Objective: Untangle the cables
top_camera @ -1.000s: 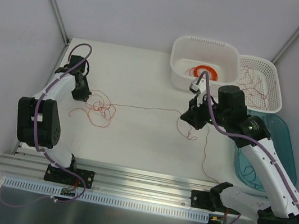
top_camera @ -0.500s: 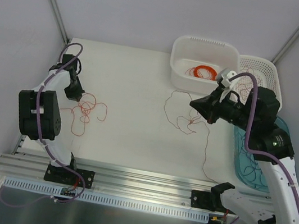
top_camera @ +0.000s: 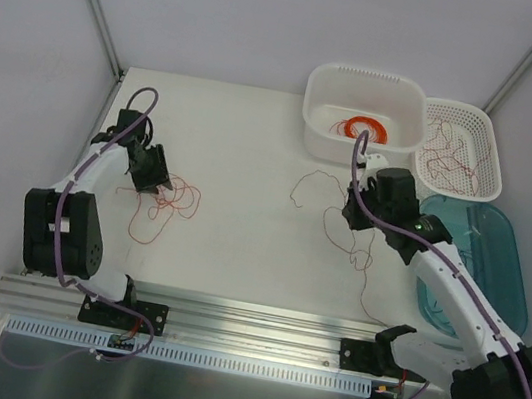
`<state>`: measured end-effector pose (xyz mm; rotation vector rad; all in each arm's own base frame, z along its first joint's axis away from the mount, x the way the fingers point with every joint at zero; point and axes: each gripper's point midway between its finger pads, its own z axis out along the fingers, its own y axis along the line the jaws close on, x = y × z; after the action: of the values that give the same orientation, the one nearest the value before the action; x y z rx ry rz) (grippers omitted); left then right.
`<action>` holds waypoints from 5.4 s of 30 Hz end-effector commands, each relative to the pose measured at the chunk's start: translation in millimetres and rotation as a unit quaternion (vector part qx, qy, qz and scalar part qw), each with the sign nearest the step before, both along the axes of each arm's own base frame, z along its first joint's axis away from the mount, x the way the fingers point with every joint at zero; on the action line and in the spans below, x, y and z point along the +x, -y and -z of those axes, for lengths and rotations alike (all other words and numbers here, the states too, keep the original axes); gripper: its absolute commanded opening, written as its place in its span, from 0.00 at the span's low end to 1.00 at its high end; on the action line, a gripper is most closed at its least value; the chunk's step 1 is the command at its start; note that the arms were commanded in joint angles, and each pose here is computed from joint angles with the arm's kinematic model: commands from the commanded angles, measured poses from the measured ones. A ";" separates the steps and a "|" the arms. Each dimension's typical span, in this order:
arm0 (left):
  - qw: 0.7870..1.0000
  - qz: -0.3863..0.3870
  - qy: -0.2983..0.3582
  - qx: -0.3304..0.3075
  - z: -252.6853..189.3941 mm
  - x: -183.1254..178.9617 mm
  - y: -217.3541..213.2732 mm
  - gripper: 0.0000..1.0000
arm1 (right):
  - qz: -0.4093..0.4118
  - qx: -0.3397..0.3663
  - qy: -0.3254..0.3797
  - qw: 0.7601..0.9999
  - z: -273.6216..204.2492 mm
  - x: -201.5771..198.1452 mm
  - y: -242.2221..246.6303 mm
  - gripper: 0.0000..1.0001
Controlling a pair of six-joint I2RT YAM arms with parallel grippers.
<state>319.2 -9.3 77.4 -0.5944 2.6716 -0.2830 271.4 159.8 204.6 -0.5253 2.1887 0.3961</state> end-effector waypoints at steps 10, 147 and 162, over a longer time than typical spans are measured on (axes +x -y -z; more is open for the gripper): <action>0.981 0.134 0.123 -0.065 -35.1 -44.8 58.3 0.71 | 0.228 -0.067 -0.145 0.960 125.4 28.0 53.6 0.46; 0.978 0.168 0.122 -0.017 2.2 -60.4 50.8 0.86 | 0.477 0.048 0.161 0.862 -66.3 296.6 331.2 0.01; 0.979 0.169 0.107 -0.029 9.2 -62.5 54.0 0.86 | 0.496 0.113 -0.070 0.858 71.8 290.1 319.7 0.14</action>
<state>252.6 -57.8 65.6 -0.1492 2.5658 -0.4638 557.8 -179.7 119.5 0.7603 2.1726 -0.0385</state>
